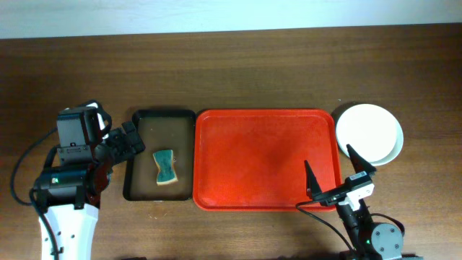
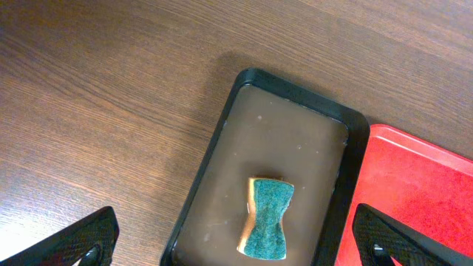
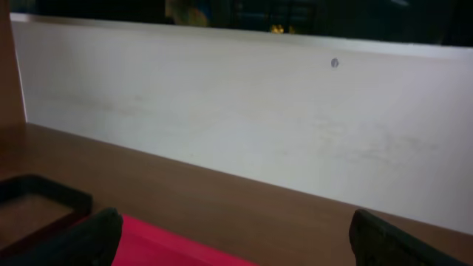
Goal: Clean dirty plates on tray and stack at the side
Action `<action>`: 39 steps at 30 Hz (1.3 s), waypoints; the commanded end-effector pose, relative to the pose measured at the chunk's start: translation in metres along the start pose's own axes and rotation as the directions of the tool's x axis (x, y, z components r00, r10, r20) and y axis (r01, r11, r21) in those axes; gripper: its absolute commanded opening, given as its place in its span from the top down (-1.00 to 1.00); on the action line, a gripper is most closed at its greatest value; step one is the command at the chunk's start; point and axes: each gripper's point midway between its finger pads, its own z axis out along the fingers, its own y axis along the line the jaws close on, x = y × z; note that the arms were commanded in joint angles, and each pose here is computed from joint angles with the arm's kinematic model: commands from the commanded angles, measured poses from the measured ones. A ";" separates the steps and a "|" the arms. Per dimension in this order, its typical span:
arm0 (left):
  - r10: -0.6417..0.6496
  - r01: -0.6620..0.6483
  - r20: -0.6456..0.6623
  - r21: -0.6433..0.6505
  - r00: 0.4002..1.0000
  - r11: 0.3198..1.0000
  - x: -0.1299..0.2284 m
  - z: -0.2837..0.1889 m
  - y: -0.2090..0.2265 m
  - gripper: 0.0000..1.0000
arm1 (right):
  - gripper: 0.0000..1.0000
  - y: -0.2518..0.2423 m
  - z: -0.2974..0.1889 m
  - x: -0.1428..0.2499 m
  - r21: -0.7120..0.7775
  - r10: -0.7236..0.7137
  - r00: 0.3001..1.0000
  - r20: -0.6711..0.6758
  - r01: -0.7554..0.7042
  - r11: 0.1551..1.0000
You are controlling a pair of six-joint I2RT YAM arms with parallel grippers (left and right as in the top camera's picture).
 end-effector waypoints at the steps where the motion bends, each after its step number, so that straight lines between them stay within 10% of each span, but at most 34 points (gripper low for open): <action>1: -0.010 0.011 0.021 -0.004 1.000 1.000 -0.005 -0.004 0.001 -0.98 | -0.97 0.002 0.000 0.007 0.000 0.008 1.000 -0.010 -0.008 1.000; 12: -0.010 0.011 0.021 -0.004 1.000 1.000 -0.005 -0.004 0.001 -0.98 | -0.97 -0.002 -0.007 0.064 0.037 -0.017 0.969 -0.246 0.027 0.999; 39: -0.010 0.010 0.021 -0.004 1.000 1.000 -0.006 -0.004 0.001 -0.98 | -0.97 -0.012 -0.009 0.067 0.096 0.000 0.966 -0.257 0.026 0.995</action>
